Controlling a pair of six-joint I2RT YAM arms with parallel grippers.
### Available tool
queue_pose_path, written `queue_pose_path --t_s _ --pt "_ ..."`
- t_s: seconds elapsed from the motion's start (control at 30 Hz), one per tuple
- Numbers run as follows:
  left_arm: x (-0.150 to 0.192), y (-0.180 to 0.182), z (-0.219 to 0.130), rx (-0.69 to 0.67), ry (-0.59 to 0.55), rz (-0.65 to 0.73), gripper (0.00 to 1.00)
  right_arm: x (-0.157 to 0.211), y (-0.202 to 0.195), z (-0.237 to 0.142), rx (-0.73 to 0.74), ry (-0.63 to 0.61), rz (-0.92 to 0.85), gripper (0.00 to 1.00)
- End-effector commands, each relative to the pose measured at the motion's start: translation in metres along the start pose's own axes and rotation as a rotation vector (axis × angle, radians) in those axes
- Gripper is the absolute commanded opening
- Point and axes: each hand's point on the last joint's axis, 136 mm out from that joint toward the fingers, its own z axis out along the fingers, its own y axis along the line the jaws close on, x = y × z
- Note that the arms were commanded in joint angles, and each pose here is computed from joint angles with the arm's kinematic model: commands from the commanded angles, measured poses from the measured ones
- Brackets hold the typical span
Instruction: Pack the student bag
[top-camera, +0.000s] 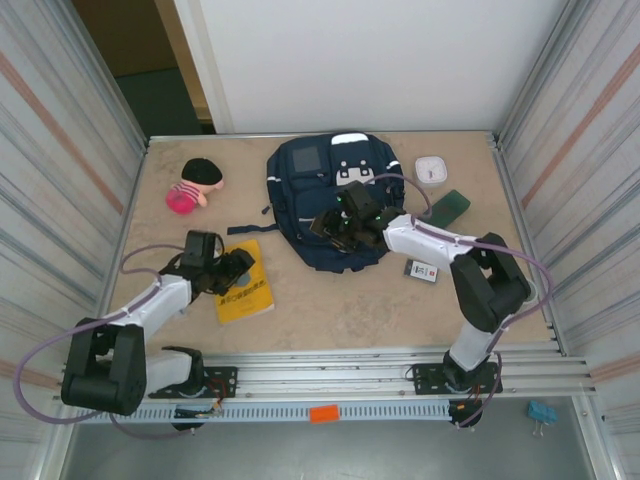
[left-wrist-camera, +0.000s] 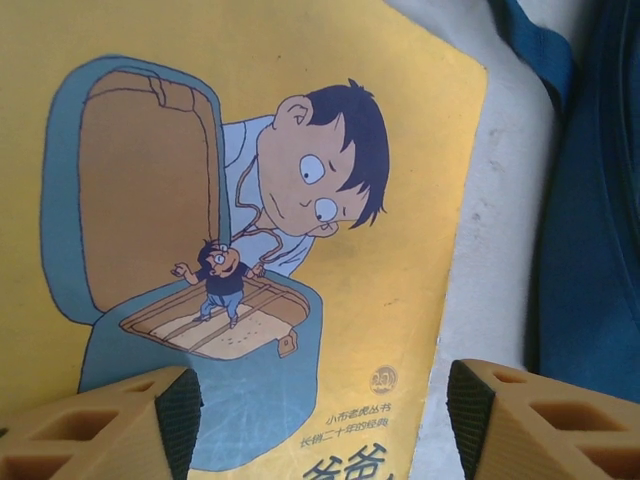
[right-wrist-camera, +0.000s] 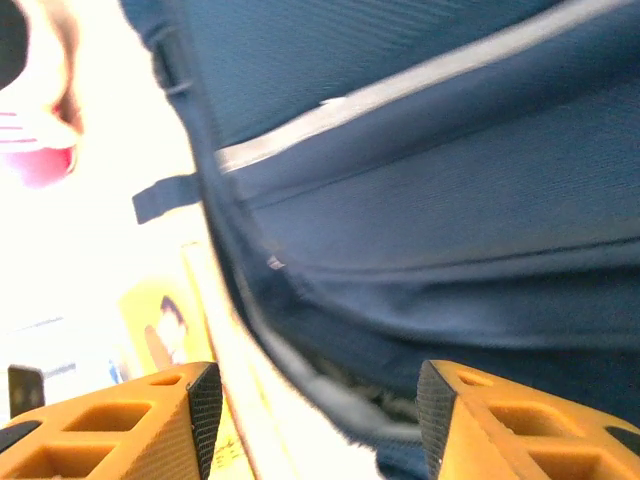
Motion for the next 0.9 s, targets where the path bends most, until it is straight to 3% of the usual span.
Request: queue_pose_path --t_s 0.0,0.13,0.3,0.63,0.87 --pt "0.004 -0.015 -0.012 0.022 0.026 -0.017 0.7 -0.002 0.041 -0.043 -0.04 -0.05 -0.157 0.55" --pt "-0.019 -0.036 -0.045 0.068 -0.041 0.036 0.72 0.02 0.065 -0.055 -0.066 0.005 -0.233 0.55" --pt "-0.033 -0.012 -0.067 0.067 -0.042 -0.004 0.72 0.069 0.067 -0.03 -0.002 0.123 -0.327 0.55" --pt "-0.024 0.044 -0.061 0.038 -0.051 -0.096 0.71 0.158 0.058 0.05 0.136 0.397 -0.469 0.54" --pt "-0.017 0.057 -0.053 0.009 -0.034 -0.099 0.71 0.175 0.037 0.078 0.247 0.458 -0.516 0.51"
